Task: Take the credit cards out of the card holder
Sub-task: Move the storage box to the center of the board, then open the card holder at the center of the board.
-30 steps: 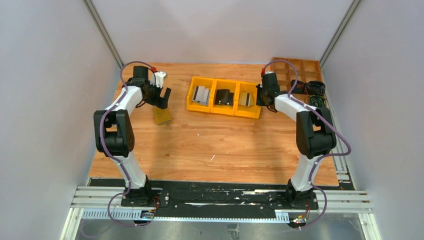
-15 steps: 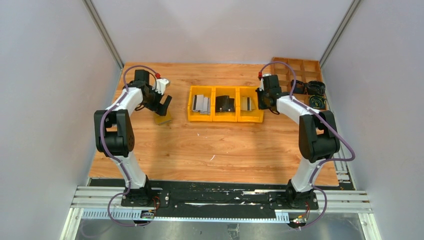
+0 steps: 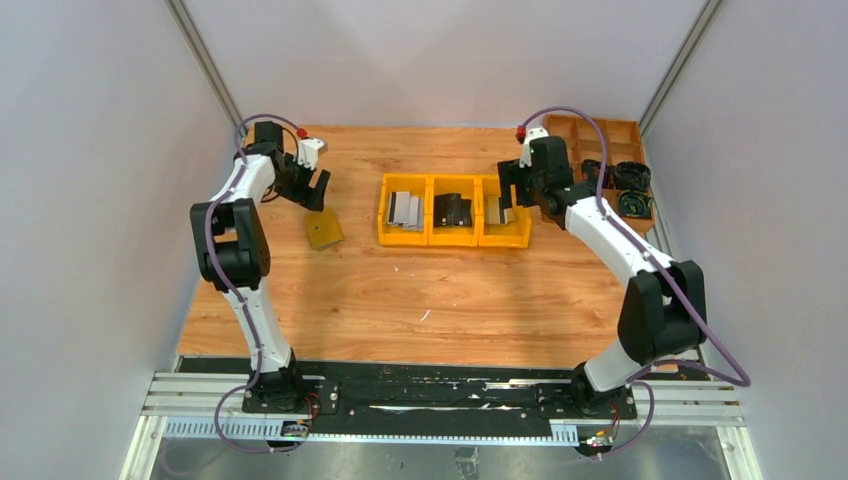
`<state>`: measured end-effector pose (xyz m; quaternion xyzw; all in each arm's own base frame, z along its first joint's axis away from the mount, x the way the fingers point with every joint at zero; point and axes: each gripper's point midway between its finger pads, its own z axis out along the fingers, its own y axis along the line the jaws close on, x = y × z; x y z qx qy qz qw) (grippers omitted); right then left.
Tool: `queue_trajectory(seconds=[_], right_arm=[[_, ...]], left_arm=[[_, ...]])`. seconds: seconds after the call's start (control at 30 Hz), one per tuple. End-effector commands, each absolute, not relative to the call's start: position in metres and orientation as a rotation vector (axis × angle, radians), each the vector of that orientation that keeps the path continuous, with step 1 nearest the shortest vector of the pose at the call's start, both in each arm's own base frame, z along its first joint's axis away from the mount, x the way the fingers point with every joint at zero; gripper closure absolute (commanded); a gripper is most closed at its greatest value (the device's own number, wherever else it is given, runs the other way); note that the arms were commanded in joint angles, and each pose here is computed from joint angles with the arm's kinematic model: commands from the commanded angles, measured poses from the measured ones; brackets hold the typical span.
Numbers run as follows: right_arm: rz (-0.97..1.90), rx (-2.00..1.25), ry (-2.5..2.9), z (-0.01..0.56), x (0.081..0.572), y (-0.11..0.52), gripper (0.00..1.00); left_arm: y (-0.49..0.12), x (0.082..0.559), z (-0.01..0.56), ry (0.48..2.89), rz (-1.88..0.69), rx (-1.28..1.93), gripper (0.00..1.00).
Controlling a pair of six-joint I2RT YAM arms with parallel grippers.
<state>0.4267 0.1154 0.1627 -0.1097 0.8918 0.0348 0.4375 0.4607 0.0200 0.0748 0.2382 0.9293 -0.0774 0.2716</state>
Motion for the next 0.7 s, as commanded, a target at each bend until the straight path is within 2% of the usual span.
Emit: queue_trajectory(seconds=[0.0, 0.3, 0.67], right_arm=[[0.237, -0.345, 2.139, 0.202, 0.4, 0.16, 0.18], [0.399, -0.419, 2.017, 0.249, 0.363, 0.208, 0.15], [0.725, -0.55, 2.065, 0.241, 0.33, 0.281, 0.14]], left_arm=[[0.005, 0.452, 0.055, 2.556, -0.374, 0.746, 0.16], [0.006, 0.443, 0.032, 2.643, -0.449, 0.827, 0.3], [-0.023, 0.379, 0.051, 2.613, -0.663, 0.856, 0.71]])
